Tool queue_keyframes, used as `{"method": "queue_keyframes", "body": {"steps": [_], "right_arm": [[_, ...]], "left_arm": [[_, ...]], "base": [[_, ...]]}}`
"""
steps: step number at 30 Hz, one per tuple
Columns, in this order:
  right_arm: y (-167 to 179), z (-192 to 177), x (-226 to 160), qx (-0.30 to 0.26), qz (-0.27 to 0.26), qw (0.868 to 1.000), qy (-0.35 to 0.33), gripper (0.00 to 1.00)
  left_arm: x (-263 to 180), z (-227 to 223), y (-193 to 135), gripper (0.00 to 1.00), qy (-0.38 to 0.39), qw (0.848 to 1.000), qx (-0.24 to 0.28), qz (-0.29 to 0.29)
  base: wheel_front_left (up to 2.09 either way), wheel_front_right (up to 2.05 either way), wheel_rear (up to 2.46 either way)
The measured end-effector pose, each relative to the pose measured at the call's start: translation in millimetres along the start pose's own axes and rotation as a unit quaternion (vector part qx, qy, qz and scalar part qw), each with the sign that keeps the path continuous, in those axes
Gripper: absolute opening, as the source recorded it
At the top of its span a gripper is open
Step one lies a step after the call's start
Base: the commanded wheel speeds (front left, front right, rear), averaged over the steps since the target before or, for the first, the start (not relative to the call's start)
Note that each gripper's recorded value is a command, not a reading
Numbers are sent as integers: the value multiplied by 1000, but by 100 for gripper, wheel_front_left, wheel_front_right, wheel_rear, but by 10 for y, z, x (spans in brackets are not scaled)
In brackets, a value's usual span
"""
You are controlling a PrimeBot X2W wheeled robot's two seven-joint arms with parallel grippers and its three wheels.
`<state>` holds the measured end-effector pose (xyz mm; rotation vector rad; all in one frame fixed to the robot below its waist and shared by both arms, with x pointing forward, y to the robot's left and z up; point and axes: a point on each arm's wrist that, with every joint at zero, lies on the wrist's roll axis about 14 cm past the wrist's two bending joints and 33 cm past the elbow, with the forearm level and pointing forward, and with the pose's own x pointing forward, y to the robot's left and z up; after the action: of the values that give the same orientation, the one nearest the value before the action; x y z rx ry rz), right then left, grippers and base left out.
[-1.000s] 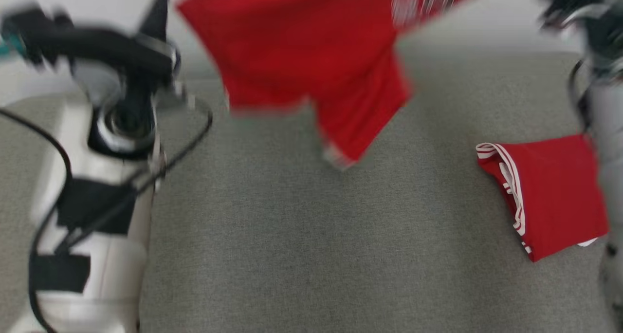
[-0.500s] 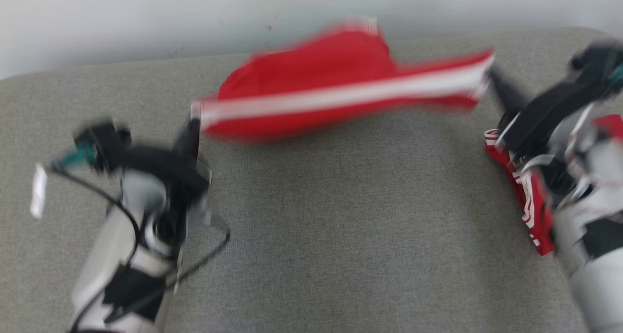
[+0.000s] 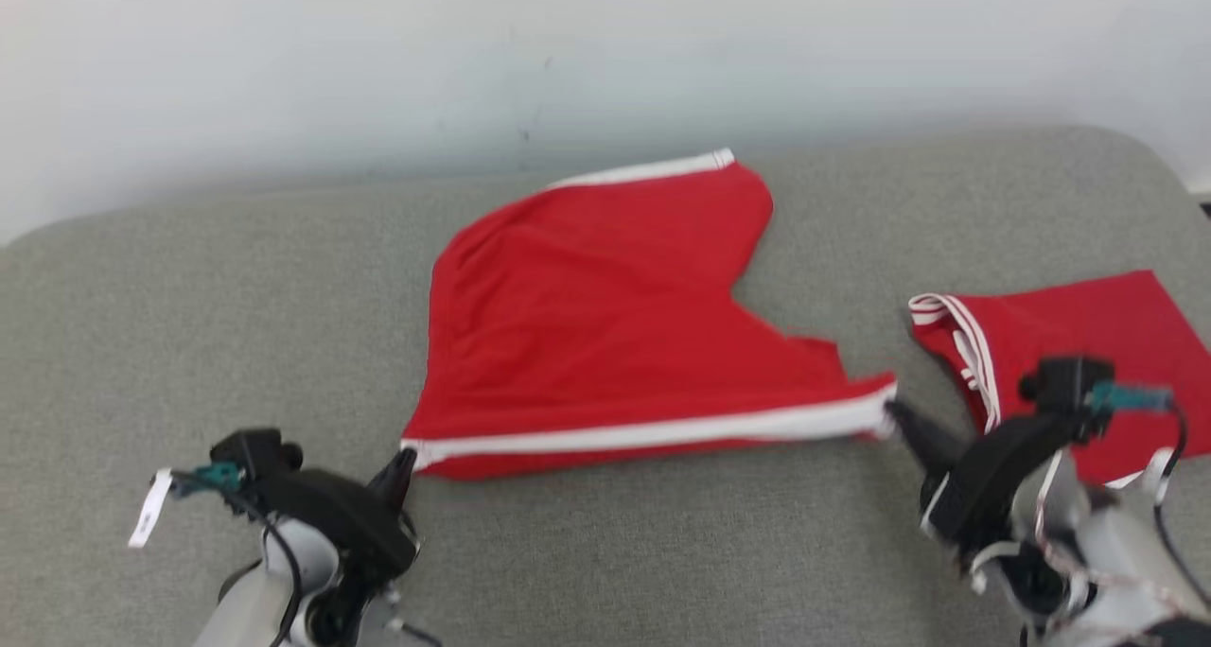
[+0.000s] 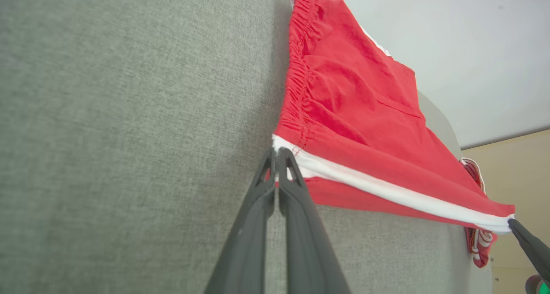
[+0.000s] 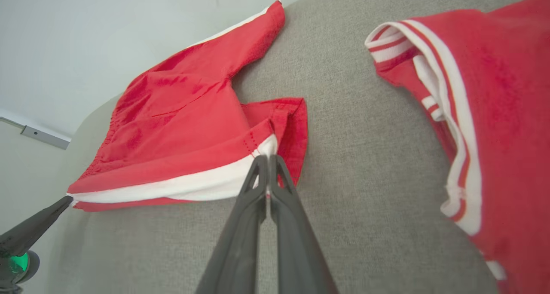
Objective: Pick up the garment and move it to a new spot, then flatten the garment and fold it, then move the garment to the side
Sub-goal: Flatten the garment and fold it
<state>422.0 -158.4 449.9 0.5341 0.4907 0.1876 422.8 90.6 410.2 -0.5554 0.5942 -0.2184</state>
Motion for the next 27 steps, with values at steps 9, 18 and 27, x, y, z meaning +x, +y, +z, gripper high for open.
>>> {"method": "queue_keyframes", "body": {"steps": [9, 18, 27], "right_arm": [[79, -535, -406, -4, 14, 999, 33, 0], [76, -835, -489, -29, 11, 997, 75, 100], [45, -777, -587, -78, 0, 996, 43, 100]], "left_arm": [[-333, -320, 261, 0, 20, 999, 31, 21], [-377, -480, 273, 100, 38, 997, 69, 16], [-585, -417, 516, 100, -8, 995, 88, 39]], "base": [[0, 0, 0], [0, 0, 0], [0, 0, 0]]}}
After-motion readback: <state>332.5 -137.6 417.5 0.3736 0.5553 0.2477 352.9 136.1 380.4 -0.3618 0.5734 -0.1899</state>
